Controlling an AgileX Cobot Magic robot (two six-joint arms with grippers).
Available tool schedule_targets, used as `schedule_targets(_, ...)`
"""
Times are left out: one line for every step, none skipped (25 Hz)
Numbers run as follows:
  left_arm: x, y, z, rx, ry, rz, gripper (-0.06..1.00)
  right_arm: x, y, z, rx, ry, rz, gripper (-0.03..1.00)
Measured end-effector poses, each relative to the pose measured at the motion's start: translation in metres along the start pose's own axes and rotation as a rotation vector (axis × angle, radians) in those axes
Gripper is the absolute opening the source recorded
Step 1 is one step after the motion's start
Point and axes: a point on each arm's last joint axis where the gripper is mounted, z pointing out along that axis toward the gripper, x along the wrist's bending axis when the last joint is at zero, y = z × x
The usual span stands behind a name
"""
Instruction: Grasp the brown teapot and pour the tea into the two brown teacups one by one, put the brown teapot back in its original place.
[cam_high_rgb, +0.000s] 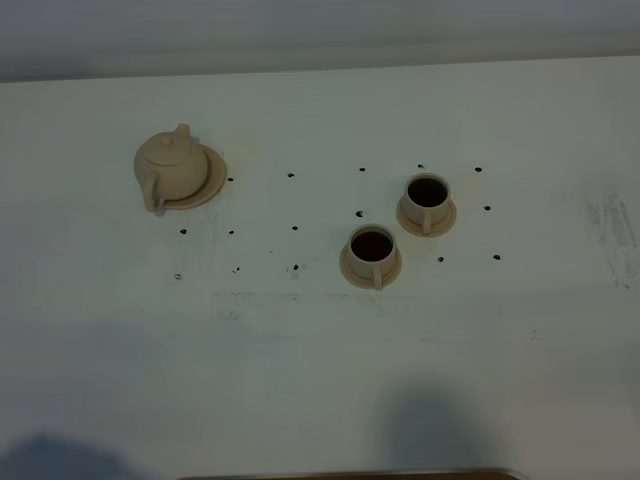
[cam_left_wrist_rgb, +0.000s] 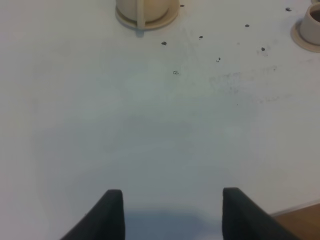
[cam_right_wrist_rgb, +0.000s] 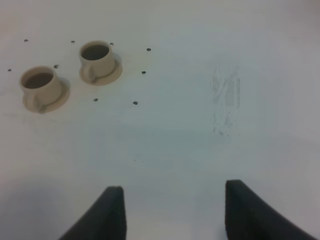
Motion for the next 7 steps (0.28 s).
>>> schedule_targets(0.0,0.0,0.0,0.0,0.0,0.0,0.5,0.0,0.0,0.0,0.0,0.0,0.0,0.43)
schedule_targets(0.0,0.0,0.0,0.0,0.0,0.0,0.5,0.0,0.0,0.0,0.0,0.0,0.0,0.43)
schedule_targets(0.0,0.0,0.0,0.0,0.0,0.0,0.5,0.0,0.0,0.0,0.0,0.0,0.0,0.43)
schedule_targets(0.0,0.0,0.0,0.0,0.0,0.0,0.5,0.0,0.0,0.0,0.0,0.0,0.0,0.43)
schedule_targets(0.0,0.0,0.0,0.0,0.0,0.0,0.5,0.0,0.0,0.0,0.0,0.0,0.0,0.43)
schedule_targets(0.0,0.0,0.0,0.0,0.0,0.0,0.5,0.0,0.0,0.0,0.0,0.0,0.0,0.43)
schedule_targets(0.0,0.0,0.0,0.0,0.0,0.0,0.5,0.0,0.0,0.0,0.0,0.0,0.0,0.43)
